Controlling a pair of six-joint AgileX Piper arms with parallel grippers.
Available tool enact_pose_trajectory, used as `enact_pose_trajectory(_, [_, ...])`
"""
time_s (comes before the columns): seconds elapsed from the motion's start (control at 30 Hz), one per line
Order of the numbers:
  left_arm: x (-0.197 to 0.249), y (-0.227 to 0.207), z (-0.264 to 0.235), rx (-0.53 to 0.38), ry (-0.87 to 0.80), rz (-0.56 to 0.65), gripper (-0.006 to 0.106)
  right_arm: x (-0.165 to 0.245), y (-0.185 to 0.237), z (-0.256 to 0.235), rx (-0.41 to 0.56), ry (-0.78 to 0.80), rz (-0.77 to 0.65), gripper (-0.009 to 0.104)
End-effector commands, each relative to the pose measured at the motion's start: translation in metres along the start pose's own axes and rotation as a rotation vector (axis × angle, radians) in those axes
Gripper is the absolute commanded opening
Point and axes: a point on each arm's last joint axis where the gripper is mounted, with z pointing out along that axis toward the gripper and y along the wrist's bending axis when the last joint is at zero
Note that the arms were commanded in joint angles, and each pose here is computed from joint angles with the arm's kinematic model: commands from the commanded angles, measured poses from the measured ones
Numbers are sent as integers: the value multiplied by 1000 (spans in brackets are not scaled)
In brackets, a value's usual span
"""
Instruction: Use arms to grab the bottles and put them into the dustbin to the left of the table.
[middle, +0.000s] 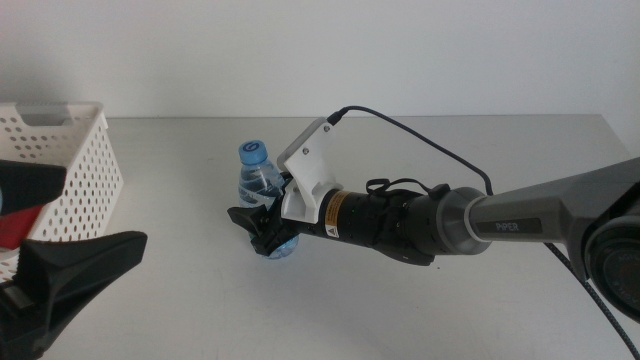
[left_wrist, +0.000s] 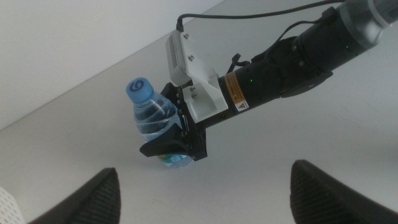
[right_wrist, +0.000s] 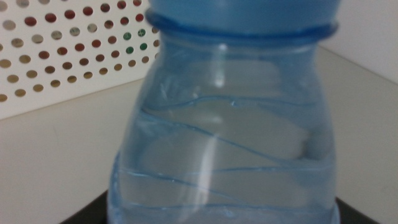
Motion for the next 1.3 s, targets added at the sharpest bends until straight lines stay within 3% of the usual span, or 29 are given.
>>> enact_pose_trajectory(0.0, [-13,1,-4,-5,-95,-13,93,-52,4,-6,-22,-212,-28,-1])
enact_pose_trajectory(0.2, [-13,1,-4,-5,-95,-13,93,-49,4,-5,-13,-199,-26,12])
enact_pose_trajectory(0.47, [-13,1,-4,-5,-95,-13,93,-46,6,-5,-37,-130,-45,66])
enact_pose_trajectory(0.57, [-13,1,-4,-5,-95,-13,93,-46,5,-12,-17,-73,-34,75])
enact_pose_trajectory(0.8, [-13,1,-4,-5,-95,-13,93,-63,6,-59,52,-15,-11,73])
enact_pose_trajectory(1.27, [-13,1,-4,-5,-95,-13,93,-127,45,-192,126,-59,61,68])
